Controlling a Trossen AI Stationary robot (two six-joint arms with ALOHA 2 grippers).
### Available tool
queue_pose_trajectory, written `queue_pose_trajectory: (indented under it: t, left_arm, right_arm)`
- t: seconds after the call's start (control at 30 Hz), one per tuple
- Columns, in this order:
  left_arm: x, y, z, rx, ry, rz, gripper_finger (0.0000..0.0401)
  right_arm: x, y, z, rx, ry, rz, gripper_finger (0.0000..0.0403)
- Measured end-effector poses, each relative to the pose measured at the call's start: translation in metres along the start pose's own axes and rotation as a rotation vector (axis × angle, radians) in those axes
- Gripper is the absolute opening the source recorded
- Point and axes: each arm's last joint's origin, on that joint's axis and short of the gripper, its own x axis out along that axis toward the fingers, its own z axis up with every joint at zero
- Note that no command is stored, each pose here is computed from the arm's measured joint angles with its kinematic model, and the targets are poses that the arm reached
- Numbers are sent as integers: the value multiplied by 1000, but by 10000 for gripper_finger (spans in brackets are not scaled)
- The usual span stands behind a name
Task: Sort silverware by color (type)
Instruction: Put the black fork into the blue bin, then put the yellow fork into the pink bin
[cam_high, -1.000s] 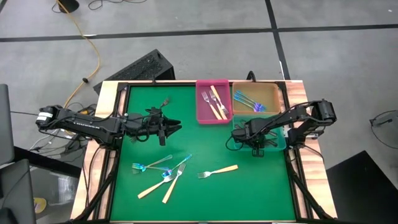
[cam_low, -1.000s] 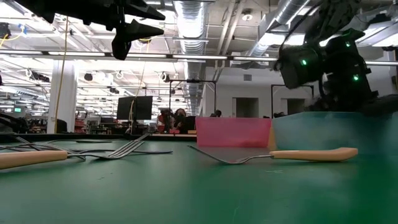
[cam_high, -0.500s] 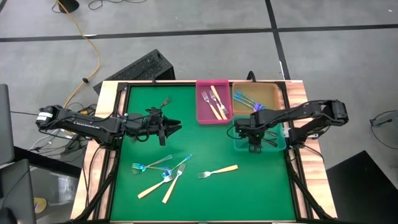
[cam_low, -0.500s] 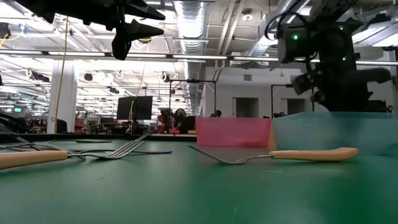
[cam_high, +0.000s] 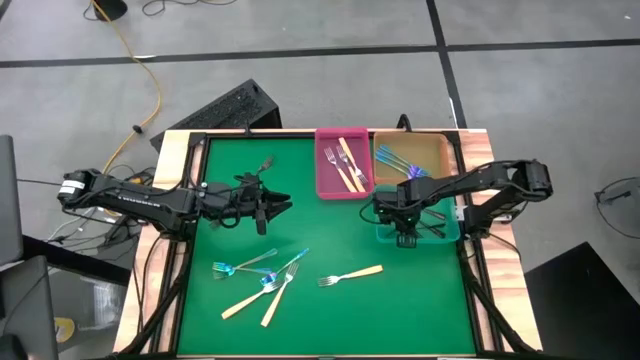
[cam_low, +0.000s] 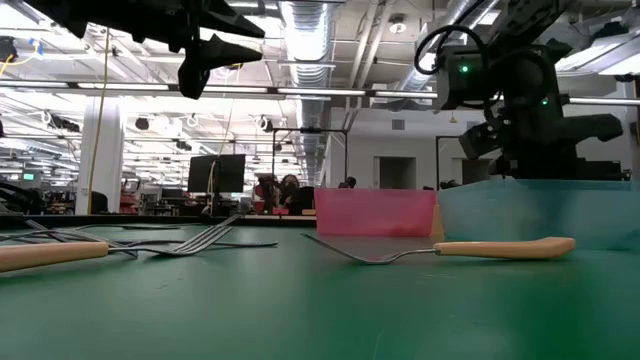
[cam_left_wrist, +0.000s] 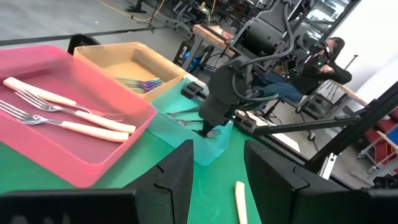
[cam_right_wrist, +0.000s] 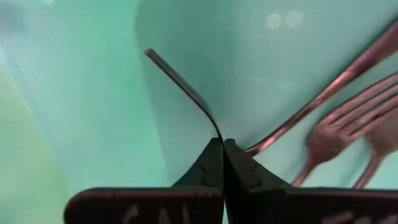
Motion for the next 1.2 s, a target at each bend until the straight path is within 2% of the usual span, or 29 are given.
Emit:
queue_pose_trajectory:
  t: [0.2, 0.57, 0.73, 0.83, 0.97, 1.1, 1.2]
  left_arm:
    - [0, 1, 0, 0, -13, 22, 126]
    - [0, 1, -1, 13, -6, 32, 126]
    - [0, 2, -3, 4, 19, 33, 125]
    - [0, 2, -7, -4, 94, -14, 125]
    - [-2, 3, -14, -2, 259, -61, 125]
    - [-6, 0, -13, 54, 424, -27, 125]
    - [-10, -6, -4, 93, 473, 17, 125]
  right_arm:
    - [-1, -8, -1, 64, 6, -74, 59]
    - [-5, -18, -4, 103, 5, -79, 64]
    - [-20, -17, 4, 101, -50, -77, 65]
    - [-34, -16, 10, 96, -90, -76, 65]
    - [-56, -14, 19, 93, -166, -70, 65]
    - [-80, -12, 25, 89, -233, -69, 65]
    - [-98, -11, 31, 87, -287, -68, 65]
